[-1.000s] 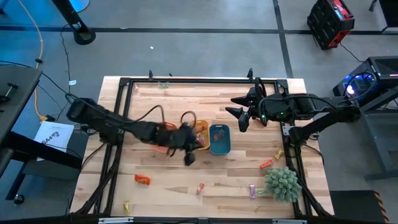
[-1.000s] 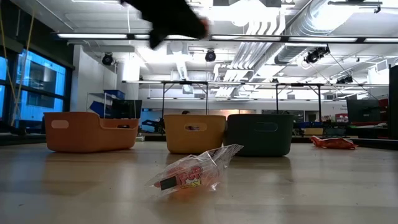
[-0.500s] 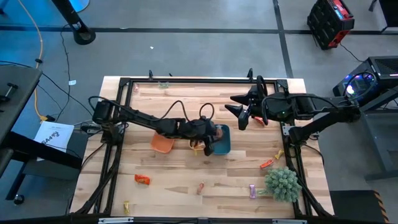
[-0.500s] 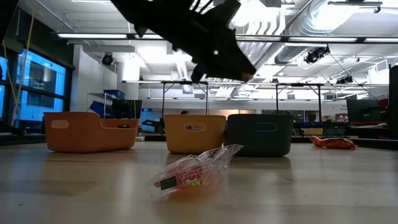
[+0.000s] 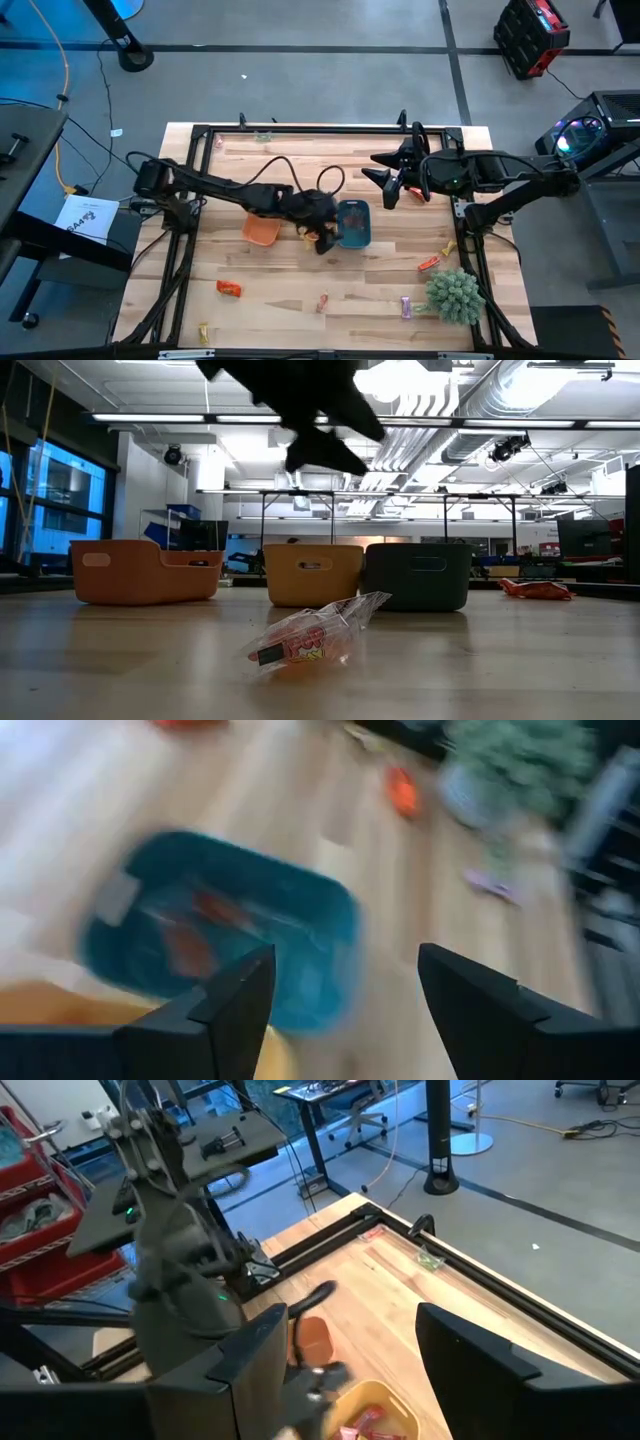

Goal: Sort candy
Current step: Put the yellow candy into the yellow bin

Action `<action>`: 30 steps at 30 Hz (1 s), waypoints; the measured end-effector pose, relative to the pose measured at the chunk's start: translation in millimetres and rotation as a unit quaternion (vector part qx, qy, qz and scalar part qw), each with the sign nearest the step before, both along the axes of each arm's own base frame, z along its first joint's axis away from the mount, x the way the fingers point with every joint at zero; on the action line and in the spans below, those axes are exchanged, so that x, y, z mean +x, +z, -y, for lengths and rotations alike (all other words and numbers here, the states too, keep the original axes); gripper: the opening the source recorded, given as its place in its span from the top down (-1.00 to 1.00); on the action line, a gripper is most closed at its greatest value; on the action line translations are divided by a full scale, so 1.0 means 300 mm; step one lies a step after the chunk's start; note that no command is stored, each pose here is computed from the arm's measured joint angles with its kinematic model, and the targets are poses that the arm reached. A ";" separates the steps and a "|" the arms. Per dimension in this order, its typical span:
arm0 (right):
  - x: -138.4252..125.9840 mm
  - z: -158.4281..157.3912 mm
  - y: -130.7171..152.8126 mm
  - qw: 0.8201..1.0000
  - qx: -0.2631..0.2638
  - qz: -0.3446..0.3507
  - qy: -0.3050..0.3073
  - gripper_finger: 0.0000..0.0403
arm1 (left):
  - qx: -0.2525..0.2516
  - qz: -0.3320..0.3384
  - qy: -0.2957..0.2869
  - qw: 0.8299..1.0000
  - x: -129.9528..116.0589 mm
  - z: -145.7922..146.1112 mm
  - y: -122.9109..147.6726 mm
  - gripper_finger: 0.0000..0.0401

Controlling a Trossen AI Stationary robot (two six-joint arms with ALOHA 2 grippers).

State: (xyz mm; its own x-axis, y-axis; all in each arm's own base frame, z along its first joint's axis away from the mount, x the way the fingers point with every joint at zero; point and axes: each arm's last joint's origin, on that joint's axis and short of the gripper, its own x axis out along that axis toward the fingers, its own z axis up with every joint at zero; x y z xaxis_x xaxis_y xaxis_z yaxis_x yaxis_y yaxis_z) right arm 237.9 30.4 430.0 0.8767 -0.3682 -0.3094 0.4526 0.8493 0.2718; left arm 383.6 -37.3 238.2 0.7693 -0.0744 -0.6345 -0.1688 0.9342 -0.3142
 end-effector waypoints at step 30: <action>0.006 -0.008 -0.030 0.998 -0.003 -0.048 0.042 -0.07 | -0.210 -0.522 0.233 0.793 -0.842 0.735 -0.115 -0.04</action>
